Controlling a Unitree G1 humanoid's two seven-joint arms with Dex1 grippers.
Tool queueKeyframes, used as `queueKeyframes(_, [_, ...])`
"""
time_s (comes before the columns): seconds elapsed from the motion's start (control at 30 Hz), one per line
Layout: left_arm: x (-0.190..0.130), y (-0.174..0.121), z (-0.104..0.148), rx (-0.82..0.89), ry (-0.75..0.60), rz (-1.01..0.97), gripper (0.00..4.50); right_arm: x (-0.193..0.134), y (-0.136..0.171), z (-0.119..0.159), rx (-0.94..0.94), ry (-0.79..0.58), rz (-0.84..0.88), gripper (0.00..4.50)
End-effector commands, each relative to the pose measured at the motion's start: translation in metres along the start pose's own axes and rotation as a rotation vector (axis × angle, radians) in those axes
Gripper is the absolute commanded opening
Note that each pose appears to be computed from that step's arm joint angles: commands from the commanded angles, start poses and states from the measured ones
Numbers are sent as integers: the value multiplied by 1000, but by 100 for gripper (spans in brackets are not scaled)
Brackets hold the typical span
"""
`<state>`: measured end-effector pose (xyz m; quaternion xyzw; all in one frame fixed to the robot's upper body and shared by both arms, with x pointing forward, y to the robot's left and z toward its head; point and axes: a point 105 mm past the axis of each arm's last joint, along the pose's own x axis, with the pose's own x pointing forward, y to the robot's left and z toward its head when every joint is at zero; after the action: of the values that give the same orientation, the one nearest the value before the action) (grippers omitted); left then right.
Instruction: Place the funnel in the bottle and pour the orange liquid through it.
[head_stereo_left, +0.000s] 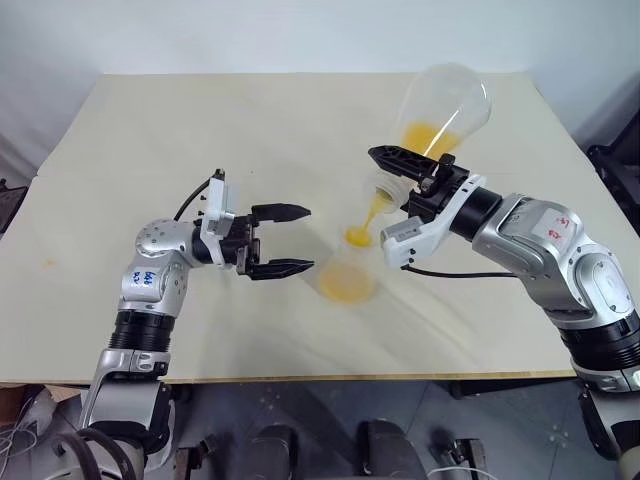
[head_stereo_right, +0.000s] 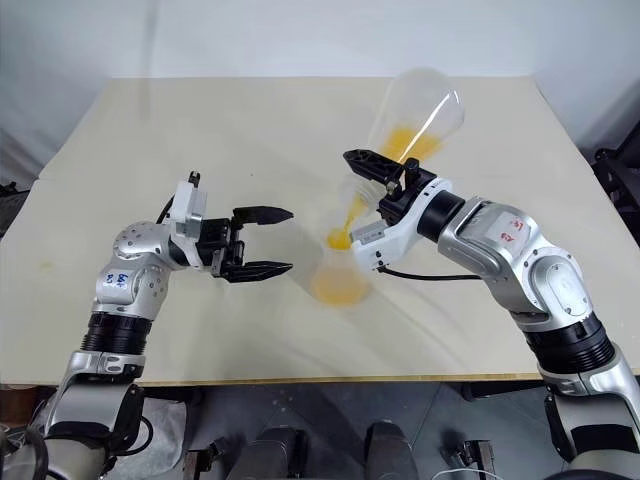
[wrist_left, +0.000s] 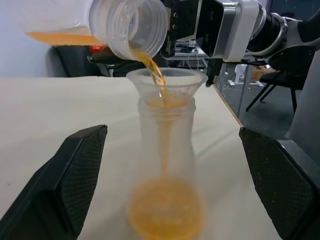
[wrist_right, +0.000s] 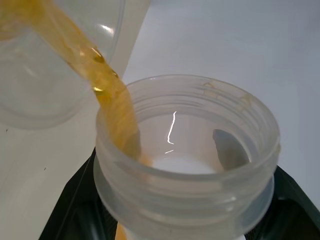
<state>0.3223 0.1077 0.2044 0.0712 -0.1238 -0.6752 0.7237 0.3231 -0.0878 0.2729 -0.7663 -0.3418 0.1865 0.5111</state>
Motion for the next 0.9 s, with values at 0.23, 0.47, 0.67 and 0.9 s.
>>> queueKeyframes(0.23, [2,-3,6,26,10,-19,450,-2,-19,-3,-41,14,-74,248])
queueKeyframes(0.47, [3,-4,6,20,12,-24,450,-2,-18,-4,-38,16,-71,248])
queueKeyframes(0.67, [4,-5,6,19,12,-27,450,-2,-17,-3,-37,15,-71,248])
queueKeyframes(0.9, [-4,-5,8,27,22,-9,450,-2,-18,-5,-39,18,-73,248])
